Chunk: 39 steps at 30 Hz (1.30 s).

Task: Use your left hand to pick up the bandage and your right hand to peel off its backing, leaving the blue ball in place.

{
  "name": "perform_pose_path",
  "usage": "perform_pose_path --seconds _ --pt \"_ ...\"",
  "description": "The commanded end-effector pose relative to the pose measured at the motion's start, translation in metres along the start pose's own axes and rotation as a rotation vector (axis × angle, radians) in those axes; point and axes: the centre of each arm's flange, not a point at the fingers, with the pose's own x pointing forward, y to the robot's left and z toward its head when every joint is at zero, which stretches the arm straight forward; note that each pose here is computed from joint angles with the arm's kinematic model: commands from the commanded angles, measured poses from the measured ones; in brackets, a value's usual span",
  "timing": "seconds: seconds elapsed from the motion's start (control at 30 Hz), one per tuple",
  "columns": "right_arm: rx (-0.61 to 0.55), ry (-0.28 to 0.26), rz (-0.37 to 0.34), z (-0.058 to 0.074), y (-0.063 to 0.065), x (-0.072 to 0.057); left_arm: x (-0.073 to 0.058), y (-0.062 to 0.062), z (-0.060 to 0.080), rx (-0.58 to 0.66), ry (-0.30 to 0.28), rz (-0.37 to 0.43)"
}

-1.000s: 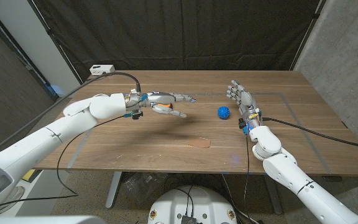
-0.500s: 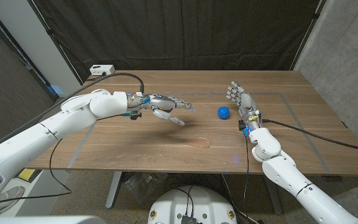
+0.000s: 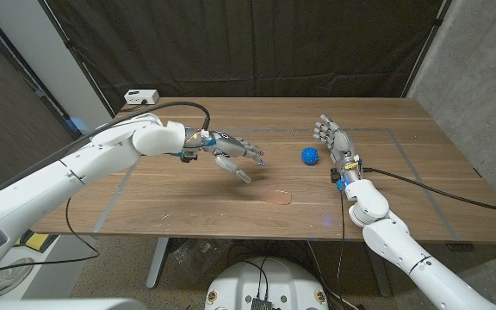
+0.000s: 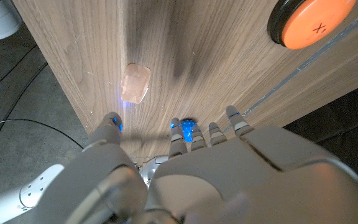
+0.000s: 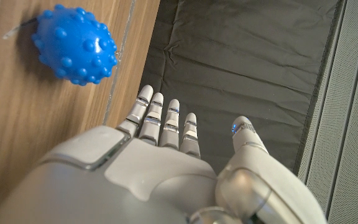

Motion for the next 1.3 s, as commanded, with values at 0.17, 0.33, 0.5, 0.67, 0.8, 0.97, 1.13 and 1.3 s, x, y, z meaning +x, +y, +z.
perform_pose_path --seconds 0.17,0.33,0.5,0.67,0.8,0.97,1.13,1.3 --pt "0.021 -0.006 -0.020 -0.009 -0.009 0.003 0.021 0.010 0.005 0.146 0.009 -0.084" --pt "0.026 -0.008 -0.021 -0.011 -0.012 0.008 0.025 0.010 0.005 0.174 0.008 -0.054" --pt "0.033 -0.003 -0.020 -0.014 -0.014 0.012 0.031 0.010 0.002 0.178 -0.008 -0.030" --pt "0.039 -0.002 -0.024 -0.017 -0.017 0.014 0.039 0.010 0.003 0.169 -0.040 0.007" --pt "0.044 0.002 -0.026 -0.020 -0.020 0.016 0.046 0.009 0.005 0.151 -0.072 0.038" --pt "0.049 0.003 -0.027 -0.022 -0.024 0.017 0.053 0.011 0.010 0.139 -0.096 0.040" --pt "0.051 0.000 -0.032 -0.022 -0.028 0.017 0.057 0.013 0.015 0.157 -0.094 0.051" --pt "0.055 0.001 -0.035 -0.023 -0.032 0.014 0.056 0.012 0.022 0.210 -0.067 0.084"
